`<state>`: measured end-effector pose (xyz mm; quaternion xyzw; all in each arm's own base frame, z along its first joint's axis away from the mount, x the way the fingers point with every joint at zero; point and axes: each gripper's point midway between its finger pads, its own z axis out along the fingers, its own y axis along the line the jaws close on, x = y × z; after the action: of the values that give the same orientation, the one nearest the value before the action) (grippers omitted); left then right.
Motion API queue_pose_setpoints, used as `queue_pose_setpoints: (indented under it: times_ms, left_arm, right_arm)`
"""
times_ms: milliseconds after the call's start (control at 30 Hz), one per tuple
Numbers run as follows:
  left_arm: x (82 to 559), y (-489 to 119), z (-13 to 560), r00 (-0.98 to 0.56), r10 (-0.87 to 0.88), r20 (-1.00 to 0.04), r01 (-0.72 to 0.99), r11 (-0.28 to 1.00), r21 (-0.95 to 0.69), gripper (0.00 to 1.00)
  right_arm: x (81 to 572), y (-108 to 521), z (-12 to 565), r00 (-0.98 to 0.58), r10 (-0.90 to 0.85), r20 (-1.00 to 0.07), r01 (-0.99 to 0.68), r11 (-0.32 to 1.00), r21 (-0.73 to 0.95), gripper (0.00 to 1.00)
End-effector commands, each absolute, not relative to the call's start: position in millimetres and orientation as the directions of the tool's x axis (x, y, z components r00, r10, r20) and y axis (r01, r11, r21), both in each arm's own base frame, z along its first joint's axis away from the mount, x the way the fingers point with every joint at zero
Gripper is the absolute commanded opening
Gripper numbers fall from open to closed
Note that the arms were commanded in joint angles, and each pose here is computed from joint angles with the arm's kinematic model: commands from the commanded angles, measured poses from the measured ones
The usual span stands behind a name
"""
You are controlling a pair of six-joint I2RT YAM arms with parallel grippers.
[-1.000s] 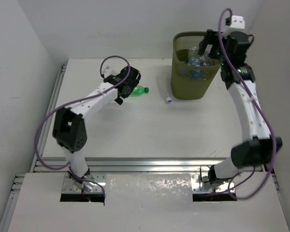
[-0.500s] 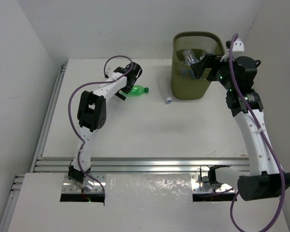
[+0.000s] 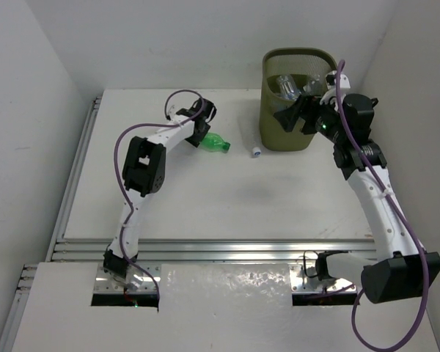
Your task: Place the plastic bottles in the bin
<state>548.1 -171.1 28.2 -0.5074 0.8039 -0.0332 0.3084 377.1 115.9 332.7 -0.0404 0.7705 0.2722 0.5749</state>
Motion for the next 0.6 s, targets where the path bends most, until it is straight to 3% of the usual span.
queue_pose_setpoints:
  times_ms: [0,67,100,133,200,267,300,333,400,467,567]
  left_arm:
    - [549,-170,15,-0.328,-0.841,-0.431,-0.787,0.496,-0.367,0.28]
    - [544,-167,15,-0.349,-0.841,-0.413,-0.786,0.503,-0.359,0.04]
    - [543,-168,36,-0.373,-0.823,-0.428,-0.754,0.538,-0.377,0.00]
    - [537,-168,32,-0.400,-0.806,-0.436,-0.726,0.569,-0.386,0.00]
    - [532,-180,100,-0.459,-0.724,-0.515,-0.529,0.688,-0.497,0.00]
    - [509,-203,114,-0.483,-0.679,-0.553,-0.278,0.718,-0.638,0.00]
    - [494,-208,183,-0.423,-0.671,-0.609,-0.084,0.698,-0.711,0.00]
    - [465,-220,181,-0.448,-0.653,-0.611,0.071,0.655,-0.752,0.00]
    - [430,-225,230,-0.424,-0.637,-0.644,0.248,0.603,-0.759,0.00]
    - [386,-241,253,-0.461,-0.590,-0.663,0.407,0.523,-0.749,0.00]
    - [341,-255,264,-0.501,-0.567,-0.654,0.511,0.416,-0.752,0.00]
  right_arm:
    - [371,128,346,-0.295,0.270,-0.917,-0.438,0.815,0.380,0.99]
    - [364,139,334,-0.338,0.262,-0.904,-0.473,0.783,0.404,0.99]
    - [359,145,323,-0.372,0.253,-0.893,-0.491,0.763,0.421,0.99]
    - [345,166,317,-0.413,0.222,-0.883,-0.566,0.697,0.440,0.99]
    - [326,188,299,-0.464,0.175,-0.869,-0.638,0.615,0.464,0.99]
    - [299,219,287,-0.508,0.114,-0.854,-0.708,0.509,0.489,0.99]
    - [293,226,274,-0.521,0.105,-0.847,-0.718,0.483,0.501,0.99]
    - [283,240,269,-0.529,0.096,-0.843,-0.735,0.445,0.511,0.99]
    - [284,249,255,-0.514,0.093,-0.852,-0.741,0.453,0.496,0.99]
    - [287,260,244,-0.538,0.086,-0.839,-0.730,0.451,0.514,0.99]
    - [280,281,239,-0.584,0.080,-0.808,-0.729,0.386,0.565,0.99]
